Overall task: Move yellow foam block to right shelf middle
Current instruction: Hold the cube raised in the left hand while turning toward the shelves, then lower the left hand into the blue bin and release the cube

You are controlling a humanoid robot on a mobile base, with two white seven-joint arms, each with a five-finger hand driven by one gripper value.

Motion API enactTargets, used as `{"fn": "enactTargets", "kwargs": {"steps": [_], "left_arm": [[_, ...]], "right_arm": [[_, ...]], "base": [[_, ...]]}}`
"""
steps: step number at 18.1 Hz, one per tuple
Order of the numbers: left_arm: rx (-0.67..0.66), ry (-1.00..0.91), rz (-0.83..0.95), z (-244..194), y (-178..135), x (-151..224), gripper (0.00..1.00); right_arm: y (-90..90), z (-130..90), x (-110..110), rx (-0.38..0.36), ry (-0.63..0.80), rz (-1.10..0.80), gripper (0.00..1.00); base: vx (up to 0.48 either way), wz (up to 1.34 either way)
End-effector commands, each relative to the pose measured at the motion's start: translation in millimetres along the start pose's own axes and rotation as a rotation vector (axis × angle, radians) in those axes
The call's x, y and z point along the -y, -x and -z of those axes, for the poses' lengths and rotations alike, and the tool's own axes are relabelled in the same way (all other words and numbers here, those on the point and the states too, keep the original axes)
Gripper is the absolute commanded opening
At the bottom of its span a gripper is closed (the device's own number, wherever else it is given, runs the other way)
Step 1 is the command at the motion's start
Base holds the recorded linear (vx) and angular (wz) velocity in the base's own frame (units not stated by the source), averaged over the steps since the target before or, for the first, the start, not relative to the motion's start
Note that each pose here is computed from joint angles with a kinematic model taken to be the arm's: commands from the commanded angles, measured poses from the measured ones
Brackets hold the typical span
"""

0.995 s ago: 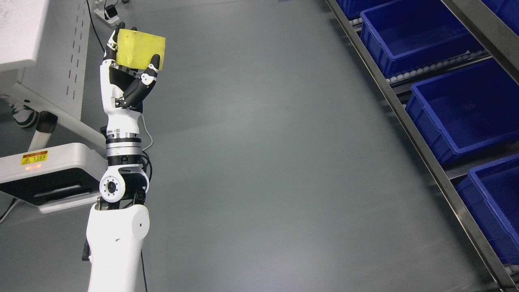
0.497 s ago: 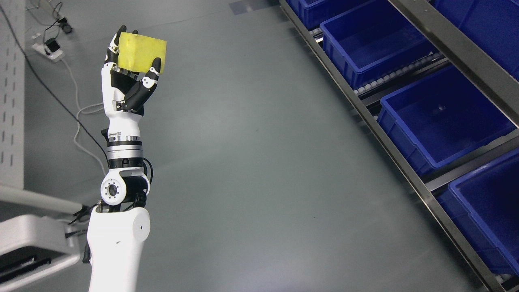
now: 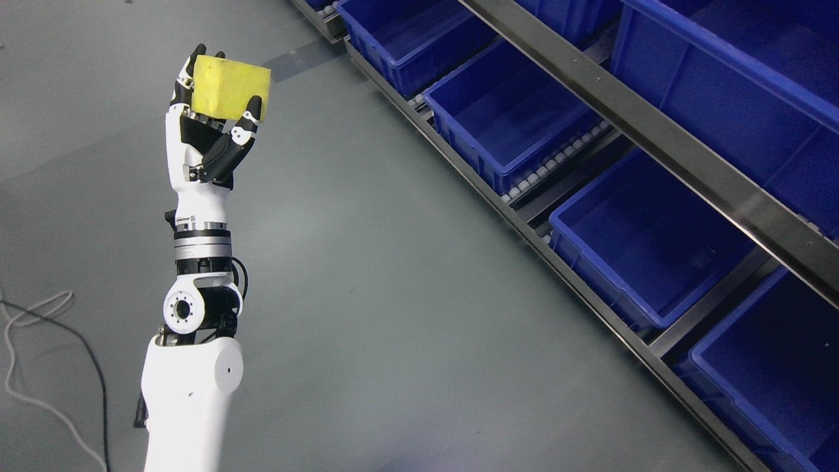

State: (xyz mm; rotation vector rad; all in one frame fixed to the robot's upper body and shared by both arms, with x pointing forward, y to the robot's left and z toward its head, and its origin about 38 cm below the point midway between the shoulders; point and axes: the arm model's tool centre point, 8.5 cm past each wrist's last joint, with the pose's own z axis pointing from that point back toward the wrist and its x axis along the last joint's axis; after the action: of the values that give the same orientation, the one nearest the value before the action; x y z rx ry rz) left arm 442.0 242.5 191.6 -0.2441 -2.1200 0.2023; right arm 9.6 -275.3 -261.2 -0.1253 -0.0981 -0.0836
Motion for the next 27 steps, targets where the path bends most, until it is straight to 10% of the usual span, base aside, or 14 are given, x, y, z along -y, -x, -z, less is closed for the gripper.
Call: {"fn": "enactTargets", "kwargs": {"steps": [1,15,23,27], "left_arm": [[-0.004,-0.01,0.021,-3.6,-1.4,-10.7,0.43],[0.264,0.267,-0.057,23.5,-78.3,81.9,0.42],[0.062,0.349,0.008,125.2,-136.4,127.0,0.41],[-0.21,0.3,0.064,148.3,-107.1,127.6,0.41]], "right_arm": [[-5.9,0.9,11.3,0.017,0.017,-0.005,1.0],[-5.9,0.9,11.3,0.017,0.017,-0.005,1.0],[-5.9,0.9,11.2,0.017,0.017,-0.006,1.0],[-5.9,0.9,11.3,0.017,0.017,-0.005,1.0]], "base": [[0.555,-0.36],[0.408,-0.4],[0.142,-0.19],[0.023,-0.03]]}}
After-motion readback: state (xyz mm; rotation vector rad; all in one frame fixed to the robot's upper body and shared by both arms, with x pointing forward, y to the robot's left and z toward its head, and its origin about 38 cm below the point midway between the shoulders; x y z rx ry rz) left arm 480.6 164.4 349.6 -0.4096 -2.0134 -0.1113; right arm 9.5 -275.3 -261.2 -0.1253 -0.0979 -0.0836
